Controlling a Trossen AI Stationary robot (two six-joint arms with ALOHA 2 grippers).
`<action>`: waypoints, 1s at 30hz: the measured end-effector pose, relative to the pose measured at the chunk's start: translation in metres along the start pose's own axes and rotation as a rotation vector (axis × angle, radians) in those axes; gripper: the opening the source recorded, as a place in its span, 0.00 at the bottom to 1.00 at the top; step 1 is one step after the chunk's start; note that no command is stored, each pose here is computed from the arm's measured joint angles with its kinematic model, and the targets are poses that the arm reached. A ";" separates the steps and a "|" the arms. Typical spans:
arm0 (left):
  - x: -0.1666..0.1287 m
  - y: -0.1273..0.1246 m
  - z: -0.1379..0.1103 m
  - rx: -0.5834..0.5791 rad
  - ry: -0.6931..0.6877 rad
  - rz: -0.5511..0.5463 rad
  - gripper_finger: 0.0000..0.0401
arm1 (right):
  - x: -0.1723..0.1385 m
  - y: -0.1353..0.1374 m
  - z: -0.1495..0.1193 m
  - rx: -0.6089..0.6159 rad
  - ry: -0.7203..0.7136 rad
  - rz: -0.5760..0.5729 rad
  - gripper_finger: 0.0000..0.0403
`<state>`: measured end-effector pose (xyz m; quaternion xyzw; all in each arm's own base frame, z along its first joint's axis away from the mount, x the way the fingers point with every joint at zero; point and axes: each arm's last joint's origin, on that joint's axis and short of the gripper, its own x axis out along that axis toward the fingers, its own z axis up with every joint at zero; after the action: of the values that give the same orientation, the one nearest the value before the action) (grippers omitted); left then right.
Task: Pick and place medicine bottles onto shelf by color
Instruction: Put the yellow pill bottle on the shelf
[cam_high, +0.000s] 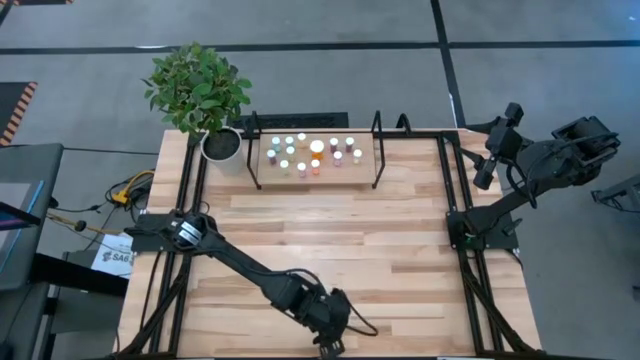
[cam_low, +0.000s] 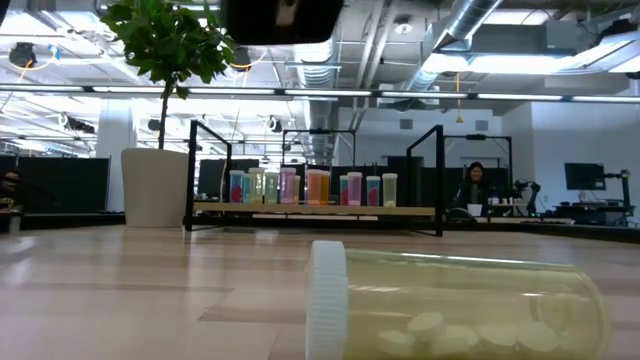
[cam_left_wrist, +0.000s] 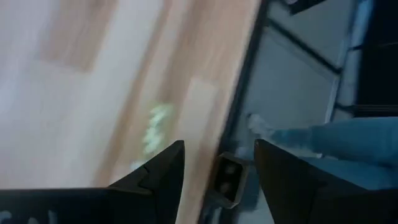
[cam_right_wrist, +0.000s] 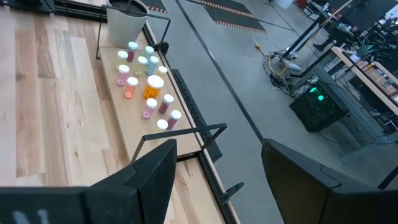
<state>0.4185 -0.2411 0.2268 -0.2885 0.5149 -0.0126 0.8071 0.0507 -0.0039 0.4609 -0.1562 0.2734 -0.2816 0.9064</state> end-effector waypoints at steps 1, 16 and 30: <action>0.002 -0.003 -0.001 0.012 -0.013 -0.015 0.45 | 0.000 0.000 0.000 0.000 0.000 0.000 0.65; 0.041 0.003 -0.028 0.294 0.014 0.139 0.45 | 0.000 0.000 0.000 0.001 0.000 0.000 0.65; 0.068 0.017 -0.037 0.354 0.044 0.243 0.44 | 0.000 0.000 0.000 0.000 0.000 0.000 0.65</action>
<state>0.4146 -0.2651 0.1514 -0.0778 0.5532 -0.0117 0.8293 0.0507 -0.0039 0.4610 -0.1561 0.2733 -0.2816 0.9065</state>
